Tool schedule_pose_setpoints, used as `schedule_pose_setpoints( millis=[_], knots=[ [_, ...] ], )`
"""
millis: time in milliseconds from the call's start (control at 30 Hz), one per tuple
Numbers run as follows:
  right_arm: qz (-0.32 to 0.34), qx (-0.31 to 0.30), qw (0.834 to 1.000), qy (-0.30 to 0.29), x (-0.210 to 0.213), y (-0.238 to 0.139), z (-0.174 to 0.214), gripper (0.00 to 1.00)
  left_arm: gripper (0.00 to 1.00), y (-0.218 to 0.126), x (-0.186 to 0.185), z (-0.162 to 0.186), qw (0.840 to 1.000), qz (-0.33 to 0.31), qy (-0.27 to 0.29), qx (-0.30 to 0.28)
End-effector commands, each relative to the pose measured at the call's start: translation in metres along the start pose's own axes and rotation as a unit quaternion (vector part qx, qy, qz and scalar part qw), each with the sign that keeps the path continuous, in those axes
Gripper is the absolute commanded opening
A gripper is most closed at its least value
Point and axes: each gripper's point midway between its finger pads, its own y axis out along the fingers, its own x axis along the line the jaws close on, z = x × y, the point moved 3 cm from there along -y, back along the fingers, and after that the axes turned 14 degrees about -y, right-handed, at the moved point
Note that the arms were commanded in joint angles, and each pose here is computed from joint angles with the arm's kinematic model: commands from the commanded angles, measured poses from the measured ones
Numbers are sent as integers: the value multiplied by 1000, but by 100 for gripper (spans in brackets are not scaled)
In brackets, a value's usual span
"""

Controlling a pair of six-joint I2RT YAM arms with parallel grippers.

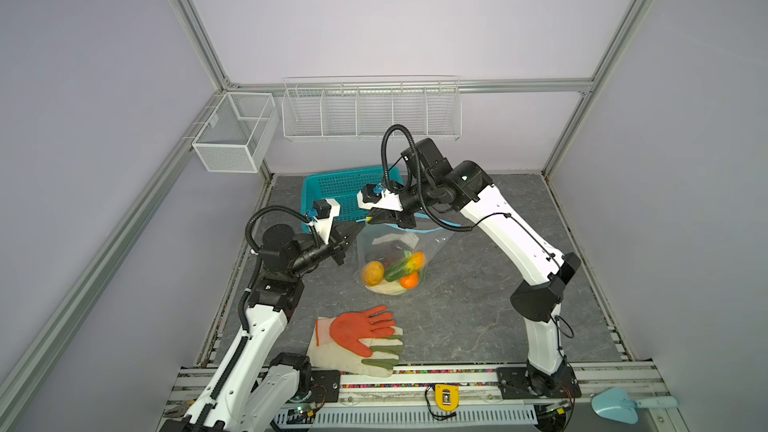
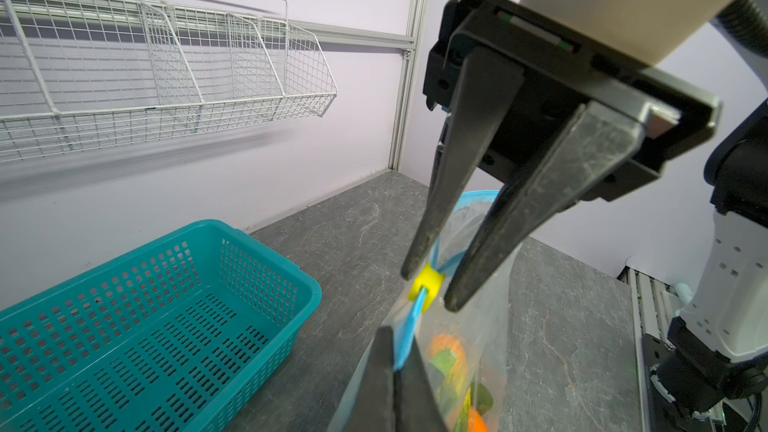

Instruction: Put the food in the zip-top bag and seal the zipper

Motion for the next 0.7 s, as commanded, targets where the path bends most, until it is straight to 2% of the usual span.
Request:
schedule_pose_setpoints(
  millis=[0,300,367,400,467,533,667],
  knots=[
    [-2,-7,1000,-7,4,-4,-7,19,0,-2,-8,-11,1000,5,21,-11],
    [1,-3,1000,-5,3,-3,-6,12,1,-3,-8,-12,1000,-3,26,-8],
    [7,0,1000,2,0,-2,-5,11,16,-5,-3,-11,999,-25,30,-5],
    [8,0,1000,5,-1,-2,-4,11,27,-6,-2,-11,999,-34,34,-5],
    [8,1,1000,7,-1,-1,-3,9,37,-8,-2,-13,998,-42,41,-10],
    [7,0,1000,7,-1,-1,-3,7,40,-9,-4,-15,998,-41,47,-16],
    [7,-1,1000,7,-1,-2,-3,7,38,-7,-5,-22,998,-36,56,-19]
  ],
)
